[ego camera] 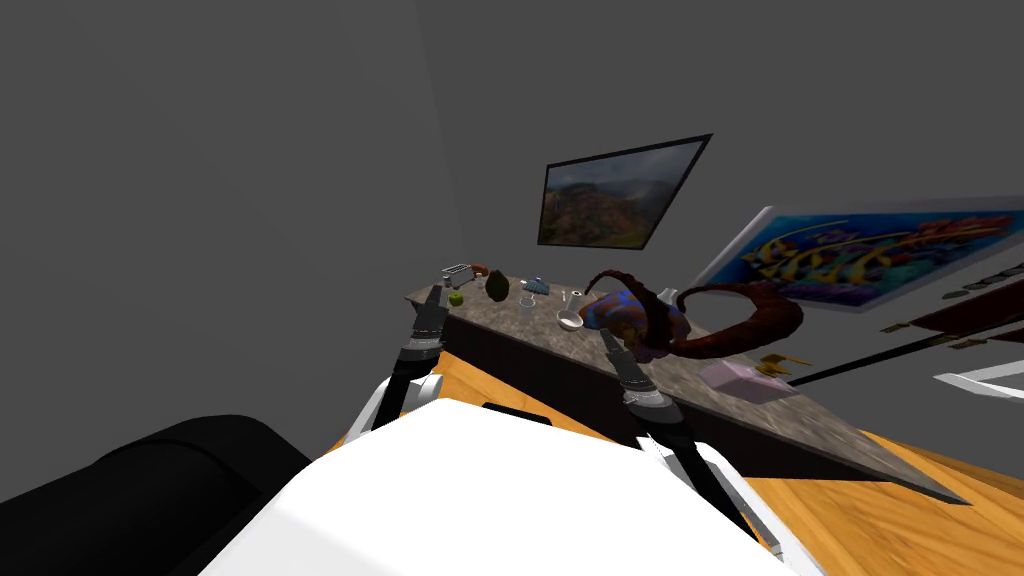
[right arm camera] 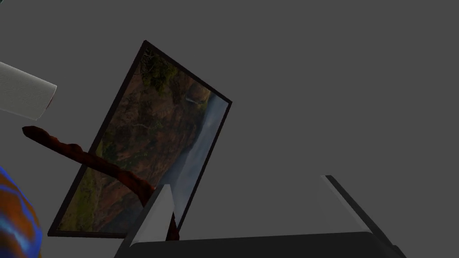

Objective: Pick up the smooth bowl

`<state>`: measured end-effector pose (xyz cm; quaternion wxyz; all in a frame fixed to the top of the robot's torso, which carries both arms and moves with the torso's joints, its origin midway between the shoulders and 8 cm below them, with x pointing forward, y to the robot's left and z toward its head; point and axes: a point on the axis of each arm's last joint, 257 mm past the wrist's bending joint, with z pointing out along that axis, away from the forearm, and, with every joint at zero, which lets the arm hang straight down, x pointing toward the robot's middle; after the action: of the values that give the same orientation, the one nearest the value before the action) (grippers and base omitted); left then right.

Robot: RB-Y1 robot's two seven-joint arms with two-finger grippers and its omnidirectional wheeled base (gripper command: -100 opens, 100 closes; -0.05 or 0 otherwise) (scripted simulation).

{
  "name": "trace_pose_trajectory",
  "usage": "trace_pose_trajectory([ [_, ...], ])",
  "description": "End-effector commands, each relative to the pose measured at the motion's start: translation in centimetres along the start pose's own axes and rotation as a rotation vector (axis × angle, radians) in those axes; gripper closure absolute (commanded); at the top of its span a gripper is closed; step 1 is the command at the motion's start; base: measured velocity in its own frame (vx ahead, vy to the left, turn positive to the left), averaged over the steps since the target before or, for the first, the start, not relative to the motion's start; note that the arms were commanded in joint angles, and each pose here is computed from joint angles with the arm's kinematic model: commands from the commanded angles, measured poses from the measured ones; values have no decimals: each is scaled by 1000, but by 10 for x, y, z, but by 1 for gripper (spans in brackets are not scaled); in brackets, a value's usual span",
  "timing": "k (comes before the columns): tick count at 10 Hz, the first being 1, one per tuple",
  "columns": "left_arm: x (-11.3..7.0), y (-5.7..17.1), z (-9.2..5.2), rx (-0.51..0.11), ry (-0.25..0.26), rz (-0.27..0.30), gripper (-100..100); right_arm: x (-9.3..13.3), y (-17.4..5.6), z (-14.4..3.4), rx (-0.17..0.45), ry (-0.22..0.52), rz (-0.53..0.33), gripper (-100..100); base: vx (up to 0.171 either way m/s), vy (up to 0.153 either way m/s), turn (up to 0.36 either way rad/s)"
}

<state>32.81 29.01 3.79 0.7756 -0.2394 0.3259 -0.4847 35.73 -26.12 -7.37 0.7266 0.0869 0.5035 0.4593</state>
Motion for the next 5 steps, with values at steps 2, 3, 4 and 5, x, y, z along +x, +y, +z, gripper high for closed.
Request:
trace_pose_trajectory([
  [2,0,0,0,0,0,0,0,8,-19,-12,17,98,-75,-100,-7,69,91],
  [3,0,0,0,0,0,0,0,9,-19,-12,11,118,-86,-100,-7,61,73],
  [4,0,0,0,0,0,0,0,13,-34,-20,25,168,-127,-100,-14,79,126],
  [5,0,0,0,0,0,0,0,13,-35,-21,21,190,-139,-100,-7,75,65],
])
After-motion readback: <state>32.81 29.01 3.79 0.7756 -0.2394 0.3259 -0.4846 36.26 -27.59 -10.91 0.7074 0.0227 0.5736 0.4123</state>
